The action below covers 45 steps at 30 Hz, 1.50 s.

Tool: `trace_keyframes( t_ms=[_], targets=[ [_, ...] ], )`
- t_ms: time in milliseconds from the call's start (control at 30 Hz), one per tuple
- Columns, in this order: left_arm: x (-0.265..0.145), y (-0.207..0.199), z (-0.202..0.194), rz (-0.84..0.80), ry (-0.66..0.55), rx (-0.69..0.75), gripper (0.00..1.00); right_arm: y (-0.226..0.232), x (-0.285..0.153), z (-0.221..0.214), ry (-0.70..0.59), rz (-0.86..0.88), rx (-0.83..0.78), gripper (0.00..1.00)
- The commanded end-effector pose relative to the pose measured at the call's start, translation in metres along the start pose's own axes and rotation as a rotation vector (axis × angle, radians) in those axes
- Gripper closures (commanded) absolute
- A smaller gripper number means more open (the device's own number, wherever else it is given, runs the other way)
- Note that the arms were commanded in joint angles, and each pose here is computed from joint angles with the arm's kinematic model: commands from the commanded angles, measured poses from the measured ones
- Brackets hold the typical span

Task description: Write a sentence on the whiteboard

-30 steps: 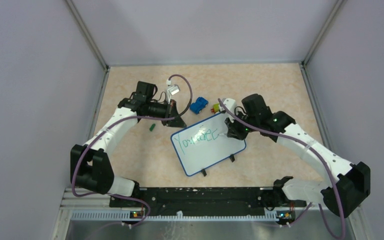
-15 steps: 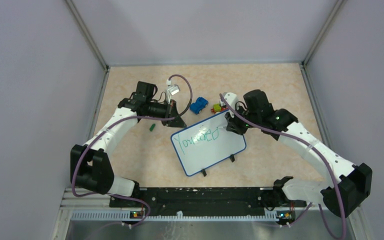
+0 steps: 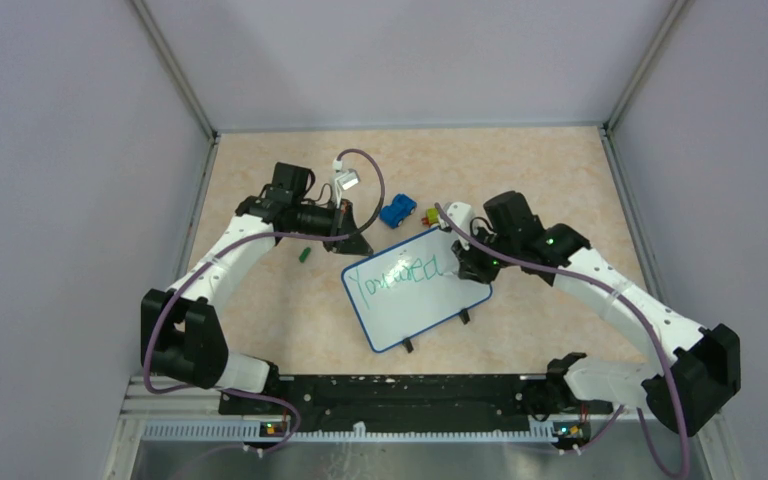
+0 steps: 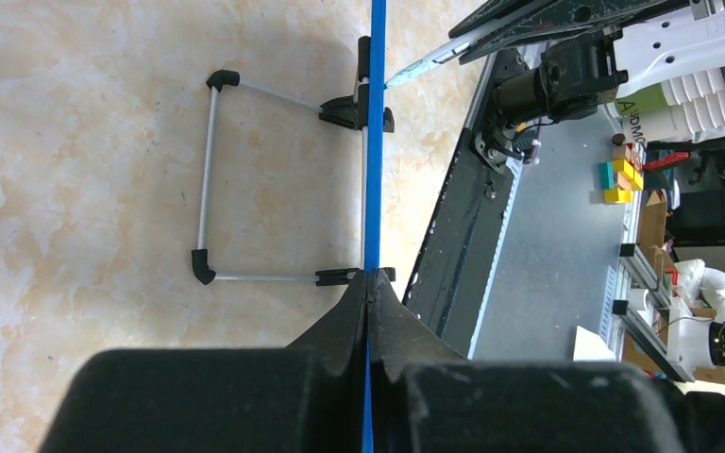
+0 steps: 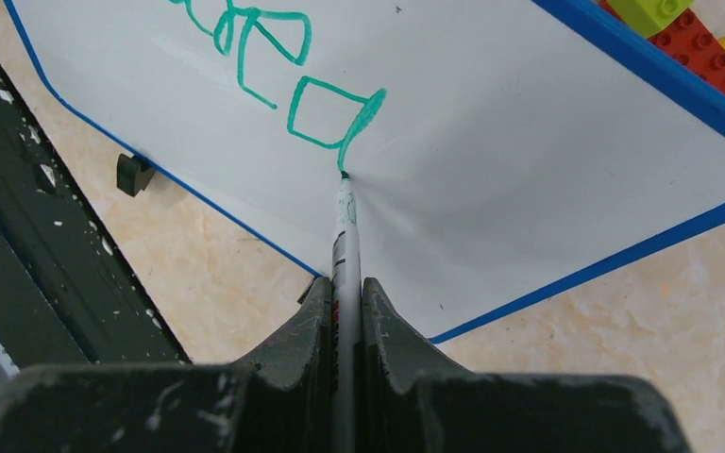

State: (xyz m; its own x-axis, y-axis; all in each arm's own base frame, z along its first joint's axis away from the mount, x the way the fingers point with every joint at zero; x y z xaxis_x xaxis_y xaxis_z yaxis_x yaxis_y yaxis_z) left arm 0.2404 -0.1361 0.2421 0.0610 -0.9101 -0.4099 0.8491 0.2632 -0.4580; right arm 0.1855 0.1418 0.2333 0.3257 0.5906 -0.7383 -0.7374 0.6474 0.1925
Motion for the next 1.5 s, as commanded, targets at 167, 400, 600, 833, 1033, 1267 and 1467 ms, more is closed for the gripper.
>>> trace_keyframes(
  t_ms=[167, 400, 600, 833, 1033, 1267, 1467],
  targets=[
    [0.001, -0.002, -0.003, -0.014, 0.010, 0.037, 0.87, 0.005, -0.033, 0.026, -0.103, 0.015, -0.072, 1.00],
    [-0.002, 0.008, 0.017, -0.014, 0.011, 0.092, 0.66, 0.015, -0.040, 0.029, -0.103, 0.113, -0.076, 1.00],
    [-0.004, 0.010, 0.026, -0.021, -0.020, 0.108, 0.62, 0.025, -0.028, 0.020, -0.107, 0.204, -0.050, 1.00],
    [-0.005, -0.002, 0.017, -0.062, -0.015, 0.108, 0.44, 0.059, -0.010, 0.016, -0.144, 0.302, -0.163, 1.00],
    [-0.002, -0.009, 0.006, -0.062, 0.014, 0.111, 0.45, 0.078, 0.011, 0.017, -0.165, 0.304, -0.256, 1.00],
    [0.010, -0.012, -0.007, -0.076, 0.073, 0.113, 0.46, 0.097, 0.032, 0.026, -0.208, 0.254, -0.365, 1.00],
    [0.016, -0.009, -0.013, -0.074, 0.099, 0.081, 0.52, 0.108, 0.048, 0.018, -0.248, 0.207, -0.428, 1.00]
  ],
)
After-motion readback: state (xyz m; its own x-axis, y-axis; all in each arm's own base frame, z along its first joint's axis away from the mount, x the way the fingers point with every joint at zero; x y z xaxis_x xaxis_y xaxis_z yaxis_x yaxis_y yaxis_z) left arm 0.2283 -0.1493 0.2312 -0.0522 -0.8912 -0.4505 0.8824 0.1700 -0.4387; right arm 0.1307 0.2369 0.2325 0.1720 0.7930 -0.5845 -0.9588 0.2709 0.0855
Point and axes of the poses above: each gripper's point midway between its finger pads, its own x axis out along the fingers, its own y axis along the line the jaws close on, z = x × y, the point moved 10 cm from there along -x, back along the fingers, and after that the axes turned 15 degrees about x, right-handed, at the moved point
